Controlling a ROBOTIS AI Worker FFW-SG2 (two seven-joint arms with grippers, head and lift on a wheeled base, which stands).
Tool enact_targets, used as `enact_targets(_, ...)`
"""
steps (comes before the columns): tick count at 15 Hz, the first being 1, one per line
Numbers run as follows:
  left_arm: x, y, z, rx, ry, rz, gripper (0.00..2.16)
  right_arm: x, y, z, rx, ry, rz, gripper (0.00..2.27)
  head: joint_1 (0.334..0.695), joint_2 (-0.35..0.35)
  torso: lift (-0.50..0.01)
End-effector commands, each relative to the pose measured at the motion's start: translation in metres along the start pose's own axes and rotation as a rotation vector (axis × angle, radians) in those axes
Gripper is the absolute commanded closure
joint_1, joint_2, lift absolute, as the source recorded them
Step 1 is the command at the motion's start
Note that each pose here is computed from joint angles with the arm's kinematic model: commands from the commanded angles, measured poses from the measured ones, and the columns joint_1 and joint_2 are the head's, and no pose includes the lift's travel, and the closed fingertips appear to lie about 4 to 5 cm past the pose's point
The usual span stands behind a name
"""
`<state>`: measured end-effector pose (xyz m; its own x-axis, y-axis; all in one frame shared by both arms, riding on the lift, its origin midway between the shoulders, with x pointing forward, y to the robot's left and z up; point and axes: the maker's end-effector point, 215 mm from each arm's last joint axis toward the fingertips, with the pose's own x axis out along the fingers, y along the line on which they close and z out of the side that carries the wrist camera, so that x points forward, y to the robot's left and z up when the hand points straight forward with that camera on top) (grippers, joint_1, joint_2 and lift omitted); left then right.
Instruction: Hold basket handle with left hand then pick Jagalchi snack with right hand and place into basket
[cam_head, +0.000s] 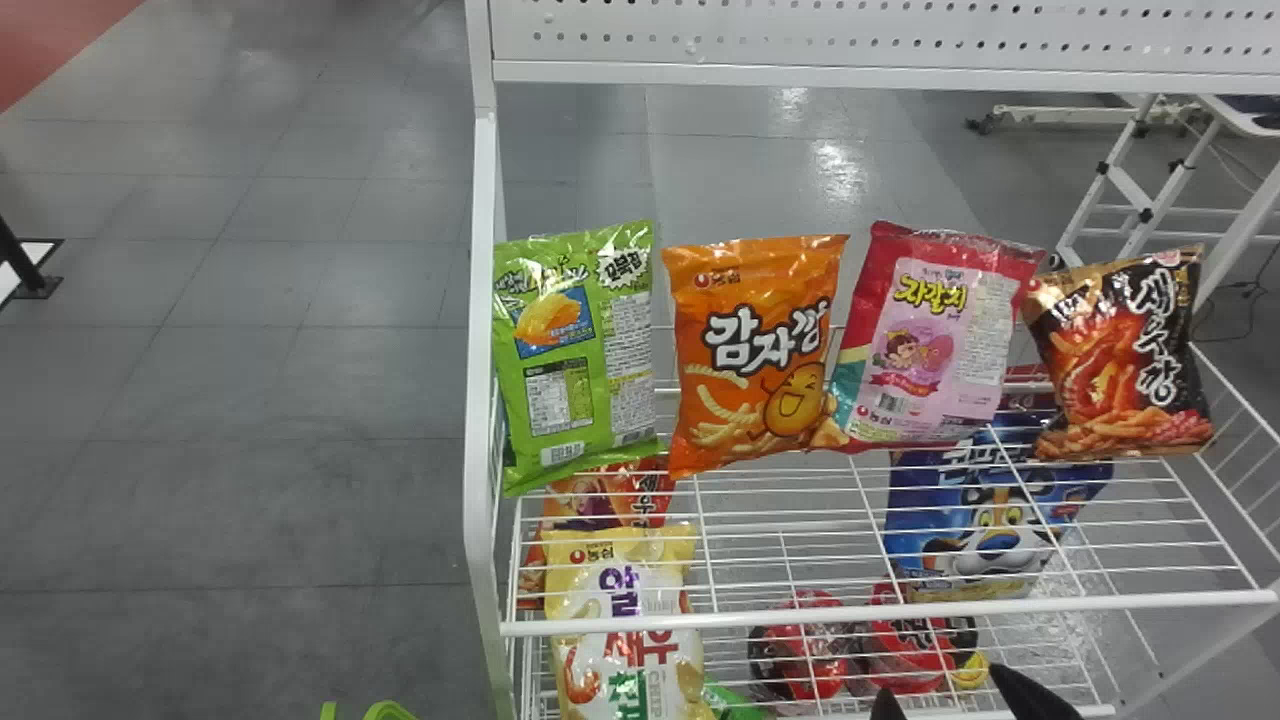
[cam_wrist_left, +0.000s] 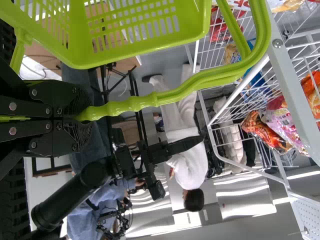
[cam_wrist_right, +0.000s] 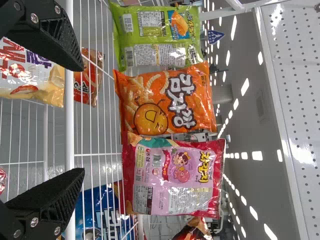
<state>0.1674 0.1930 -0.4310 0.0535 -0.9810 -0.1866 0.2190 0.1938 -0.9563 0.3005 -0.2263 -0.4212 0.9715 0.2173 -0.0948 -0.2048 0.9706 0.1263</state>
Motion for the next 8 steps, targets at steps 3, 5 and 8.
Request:
enact_targets(3,0.0017,-0.0049,-0.0017,0.001,0.004,-0.012,2.07,-0.0017,-0.0045,0.0017,-0.001,-0.004,-0.006,0.09,0.695,-0.098,-0.009)
enact_targets(5,0.0023,-0.0055,-0.0026,0.0,0.004,-0.014,2.07,-0.0013,-0.0059,0.0035,0.0,-0.008,-0.006,0.09,0.695,-0.106,-0.009)
enact_targets(8,0.0034,-0.0057,-0.0035,-0.003,0.0,-0.017,2.06,-0.0021,-0.0093,0.0046,0.004,-0.011,-0.011,0.09,0.695,-0.116,-0.009)
